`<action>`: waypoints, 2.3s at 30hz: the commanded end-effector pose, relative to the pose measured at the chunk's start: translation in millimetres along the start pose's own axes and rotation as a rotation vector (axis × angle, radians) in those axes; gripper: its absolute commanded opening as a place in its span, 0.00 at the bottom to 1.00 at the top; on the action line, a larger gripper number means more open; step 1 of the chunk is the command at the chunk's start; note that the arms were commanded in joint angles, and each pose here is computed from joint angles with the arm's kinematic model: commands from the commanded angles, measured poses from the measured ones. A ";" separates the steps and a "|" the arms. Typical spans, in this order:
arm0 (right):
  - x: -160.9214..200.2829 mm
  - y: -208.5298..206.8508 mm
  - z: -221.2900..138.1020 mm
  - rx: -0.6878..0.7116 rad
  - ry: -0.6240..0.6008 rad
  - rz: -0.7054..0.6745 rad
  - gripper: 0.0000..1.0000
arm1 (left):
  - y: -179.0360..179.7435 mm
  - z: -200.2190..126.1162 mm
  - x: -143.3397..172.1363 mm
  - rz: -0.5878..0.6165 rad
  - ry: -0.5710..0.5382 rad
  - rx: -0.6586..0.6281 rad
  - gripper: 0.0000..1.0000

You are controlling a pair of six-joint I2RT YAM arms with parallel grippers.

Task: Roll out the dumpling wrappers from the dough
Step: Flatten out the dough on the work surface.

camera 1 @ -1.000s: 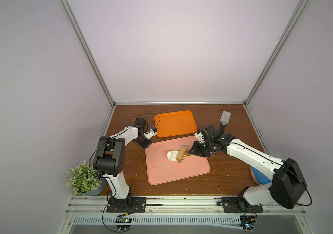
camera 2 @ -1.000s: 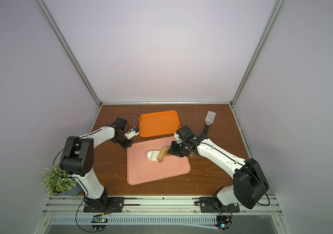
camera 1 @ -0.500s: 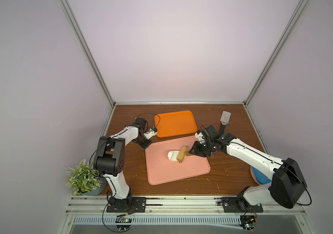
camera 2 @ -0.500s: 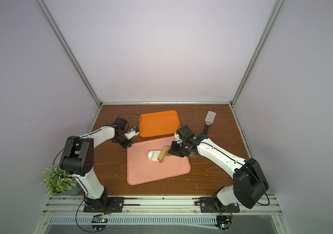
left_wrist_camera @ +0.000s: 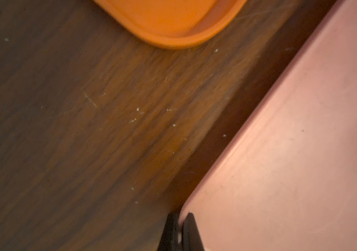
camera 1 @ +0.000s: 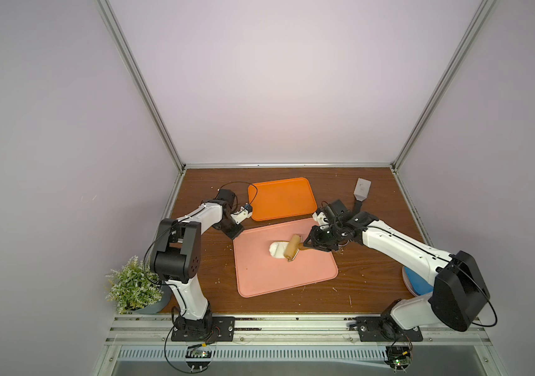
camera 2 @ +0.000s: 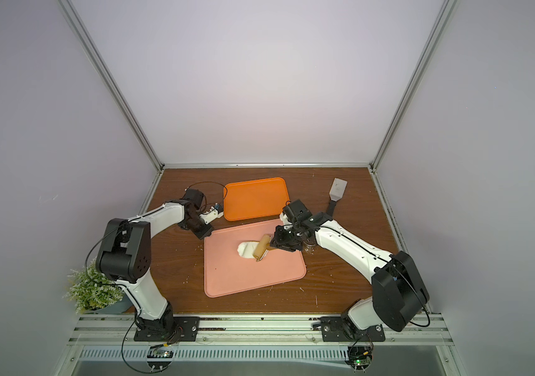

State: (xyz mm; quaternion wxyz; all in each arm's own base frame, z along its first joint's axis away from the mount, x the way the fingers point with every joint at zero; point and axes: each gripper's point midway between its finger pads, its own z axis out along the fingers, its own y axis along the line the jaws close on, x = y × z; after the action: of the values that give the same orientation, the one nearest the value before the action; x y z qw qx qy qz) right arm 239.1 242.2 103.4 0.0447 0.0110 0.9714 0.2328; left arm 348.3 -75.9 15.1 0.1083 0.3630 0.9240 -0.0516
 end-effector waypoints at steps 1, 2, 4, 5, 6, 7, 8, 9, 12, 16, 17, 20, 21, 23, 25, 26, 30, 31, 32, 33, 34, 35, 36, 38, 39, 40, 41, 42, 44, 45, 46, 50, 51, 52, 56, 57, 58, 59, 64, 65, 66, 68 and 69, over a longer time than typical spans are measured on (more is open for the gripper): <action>70.8 -152.6 12.7 0.706 0.266 0.110 0.00 | -22.0 59.0 41.3 -0.010 0.145 0.082 0.00; 70.1 -150.7 17.5 0.706 0.268 0.106 0.00 | -22.1 58.9 41.5 -0.010 0.145 0.083 0.00; 69.3 -144.2 31.3 0.699 0.276 0.091 0.00 | -22.5 59.1 41.4 -0.010 0.145 0.086 0.00; 69.6 -142.8 36.8 0.701 0.283 0.087 0.00 | -22.1 59.0 40.8 -0.009 0.143 0.084 0.00; 71.3 -141.2 44.8 0.697 0.296 0.083 0.00 | -22.5 59.1 41.1 -0.009 0.144 0.086 0.00; 75.2 -140.8 52.9 0.686 0.314 0.086 0.00 | -22.5 59.3 41.6 -0.010 0.146 0.086 0.00; 78.2 -140.8 59.9 0.676 0.325 0.097 0.00 | -22.2 59.1 41.1 -0.012 0.144 0.086 0.00; 79.5 -140.9 64.7 0.672 0.326 0.097 0.00 | -22.1 59.4 41.0 -0.010 0.145 0.086 0.00; 78.2 -139.3 70.5 0.671 0.311 0.097 0.00 | -22.8 59.4 41.2 -0.010 0.144 0.088 0.00; 59.4 -120.2 63.4 0.613 0.237 0.071 0.00 | -23.0 59.2 40.8 -0.010 0.143 0.088 0.00; 52.8 -108.8 61.2 0.568 0.215 0.052 0.00 | -23.1 59.1 40.9 -0.010 0.143 0.089 0.00; 28.4 -64.3 49.6 0.433 0.127 -0.053 0.00 | -23.1 58.9 41.2 -0.009 0.143 0.088 0.00; 20.6 -50.8 42.6 0.405 0.093 -0.091 0.00 | -23.3 59.2 41.6 -0.011 0.145 0.089 0.00; 8.1 -21.2 26.2 0.345 0.030 -0.169 0.00 | -23.1 59.2 41.2 -0.011 0.144 0.089 0.00; -0.6 1.4 9.4 0.290 -0.017 -0.220 0.00 | -22.9 59.2 41.1 -0.010 0.143 0.088 0.00; -3.2 9.3 1.7 0.267 -0.035 -0.237 0.00 | -22.9 59.2 41.0 -0.010 0.143 0.088 0.00; -8.0 31.2 -23.8 0.210 -0.066 -0.283 0.00 | -23.6 59.3 41.6 -0.012 0.145 0.091 0.00; -7.4 35.0 -28.8 0.200 -0.062 -0.289 0.00 | -23.4 59.2 41.5 -0.010 0.144 0.090 0.00; -7.1 37.2 -33.5 0.197 -0.060 -0.292 0.00 | -23.4 59.3 41.7 -0.012 0.145 0.090 0.00; -6.8 39.9 -37.5 0.192 -0.058 -0.298 0.00 | -23.1 59.2 40.7 -0.011 0.142 0.090 0.00; -5.9 41.9 -41.0 0.189 -0.053 -0.304 0.00 | -23.1 59.1 41.0 -0.012 0.143 0.089 0.00; -5.4 43.8 -44.3 0.186 -0.050 -0.309 0.00 | -23.1 59.1 41.0 -0.011 0.143 0.089 0.00; -4.7 44.6 -47.3 0.187 -0.045 -0.313 0.00 | -23.2 59.1 41.2 -0.012 0.144 0.090 0.00; -2.8 50.3 -53.9 0.169 -0.037 -0.326 0.00 | -23.1 59.2 40.9 -0.011 0.143 0.089 0.00; -1.8 54.1 -55.9 0.150 -0.034 -0.332 0.00 | -23.1 59.1 40.8 -0.011 0.143 0.089 0.00; -1.1 59.5 -58.7 0.126 -0.033 -0.341 0.00 | -23.5 59.1 40.8 -0.010 0.142 0.091 0.00; -0.5 65.0 -62.3 0.100 -0.037 -0.352 0.00 | -23.5 59.2 40.5 -0.011 0.141 0.091 0.00; -0.1 69.4 -64.6 0.079 -0.041 -0.359 0.00 | -23.4 59.1 40.8 -0.011 0.142 0.091 0.00; -2.7 77.9 -72.2 0.038 -0.070 -0.371 0.00 | -23.4 59.1 40.9 -0.011 0.142 0.092 0.00; -3.5 81.6 -75.4 0.018 -0.082 -0.374 0.00 | -23.4 59.2 40.6 -0.011 0.141 0.091 0.00; -3.3 87.3 -78.4 -0.014 -0.093 -0.381 0.00 | -23.2 59.1 40.5 -0.011 0.141 0.090 0.00; -1.9 101.8 -83.2 -0.130 -0.115 -0.374 0.00 | -23.4 59.3 40.5 -0.012 0.142 0.092 0.00; -1.6 101.7 -82.2 -0.143 -0.116 -0.369 0.00 | -23.4 59.3 40.8 -0.011 0.143 0.092 0.00; -3.1 98.2 -81.7 -0.136 -0.122 -0.355 0.00 | -23.4 59.3 40.9 -0.011 0.144 0.092 0.00; -9.6 65.2 -76.9 0.005 -0.108 -0.291 0.00 | -23.2 59.0 40.7 -0.012 0.142 0.091 0.00; -7.9 58.1 -75.8 0.031 -0.095 -0.278 0.00 | -23.5 59.1 40.6 -0.011 0.142 0.092 0.00; -5.9 51.7 -74.6 0.059 -0.081 -0.264 0.00 | -23.1 59.2 40.3 -0.012 0.141 0.090 0.00; -3.3 47.6 -73.3 0.076 -0.065 -0.255 0.00 | -23.2 59.0 40.3 -0.013 0.142 0.091 0.00; 8.6 29.1 -67.4 0.150 0.004 -0.224 0.00 | -22.8 59.1 40.3 -0.013 0.141 0.090 0.00; 9.1 27.0 -66.7 0.160 0.008 -0.221 0.00 | -23.5 59.3 40.9 -0.012 0.143 0.092 0.00; 9.4 26.3 -65.2 0.163 0.014 -0.221 0.00 | -23.3 59.0 40.6 -0.012 0.142 0.091 0.00; 9.6 25.5 -61.1 0.167 0.025 -0.224 0.00 | -23.2 59.1 40.3 -0.013 0.141 0.090 0.00; 8.4 25.6 -58.5 0.169 0.030 -0.225 0.00 | -23.5 59.1 40.6 -0.012 0.141 0.092 0.00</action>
State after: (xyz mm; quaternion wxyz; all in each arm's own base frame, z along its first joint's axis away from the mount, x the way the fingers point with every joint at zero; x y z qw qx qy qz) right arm 227.5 241.1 165.6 0.0592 -0.0962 0.9823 0.1494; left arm 348.3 -76.6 15.4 0.1078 0.3628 0.9240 -0.0539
